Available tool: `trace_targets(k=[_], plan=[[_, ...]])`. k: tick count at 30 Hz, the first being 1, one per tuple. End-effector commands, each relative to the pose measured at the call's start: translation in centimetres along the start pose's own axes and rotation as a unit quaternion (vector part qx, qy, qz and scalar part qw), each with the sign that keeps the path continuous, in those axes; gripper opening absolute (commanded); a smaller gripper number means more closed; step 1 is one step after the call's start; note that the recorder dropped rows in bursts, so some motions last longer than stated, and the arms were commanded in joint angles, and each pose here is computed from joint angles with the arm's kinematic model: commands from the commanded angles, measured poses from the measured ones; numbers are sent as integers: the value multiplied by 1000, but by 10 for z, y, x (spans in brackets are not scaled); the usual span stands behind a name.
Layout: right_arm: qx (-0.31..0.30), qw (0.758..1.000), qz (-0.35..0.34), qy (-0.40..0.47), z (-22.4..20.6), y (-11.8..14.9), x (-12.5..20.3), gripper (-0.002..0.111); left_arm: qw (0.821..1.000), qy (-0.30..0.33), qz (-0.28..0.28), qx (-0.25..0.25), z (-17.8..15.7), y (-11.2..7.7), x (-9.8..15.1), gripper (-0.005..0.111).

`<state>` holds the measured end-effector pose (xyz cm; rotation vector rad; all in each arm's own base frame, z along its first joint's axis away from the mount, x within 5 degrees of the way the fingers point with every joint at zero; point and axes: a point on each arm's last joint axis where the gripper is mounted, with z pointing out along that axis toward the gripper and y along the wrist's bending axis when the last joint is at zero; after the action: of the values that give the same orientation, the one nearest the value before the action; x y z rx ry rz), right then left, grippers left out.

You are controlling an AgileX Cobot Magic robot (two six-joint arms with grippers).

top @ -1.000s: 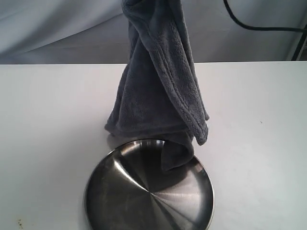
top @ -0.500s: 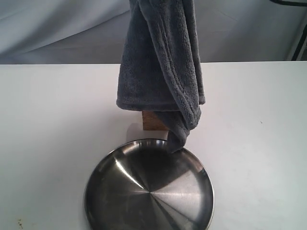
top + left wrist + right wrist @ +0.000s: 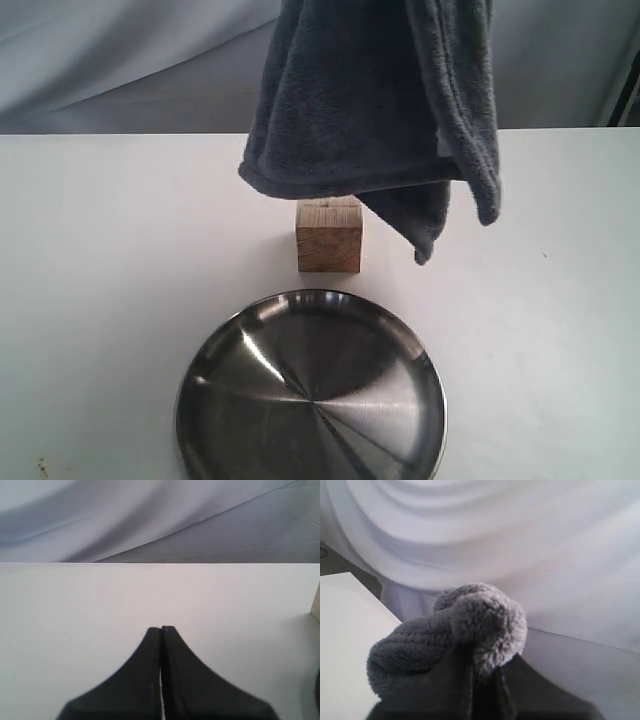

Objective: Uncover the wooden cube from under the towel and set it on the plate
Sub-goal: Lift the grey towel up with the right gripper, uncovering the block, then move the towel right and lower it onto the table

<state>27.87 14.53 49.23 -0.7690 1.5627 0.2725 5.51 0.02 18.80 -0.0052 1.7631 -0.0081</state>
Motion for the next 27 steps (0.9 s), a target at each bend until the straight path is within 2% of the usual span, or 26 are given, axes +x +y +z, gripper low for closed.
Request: trace_targets(k=[1, 10, 18, 27], plan=[[29, 999, -11, 31, -22, -18, 2, 0, 1000, -7, 0, 2, 0, 0, -1, 0], [38, 991, 0, 125, -33, -39, 30, 0, 1000, -7, 0, 2, 0, 0, -1, 0], [32, 983, 3, 183, -20, -34, 71, 0, 1000, -7, 0, 2, 0, 0, -1, 0], [48, 975, 23, 215, -2, -25, 135, 0, 1000, -7, 0, 2, 0, 0, -1, 0]])
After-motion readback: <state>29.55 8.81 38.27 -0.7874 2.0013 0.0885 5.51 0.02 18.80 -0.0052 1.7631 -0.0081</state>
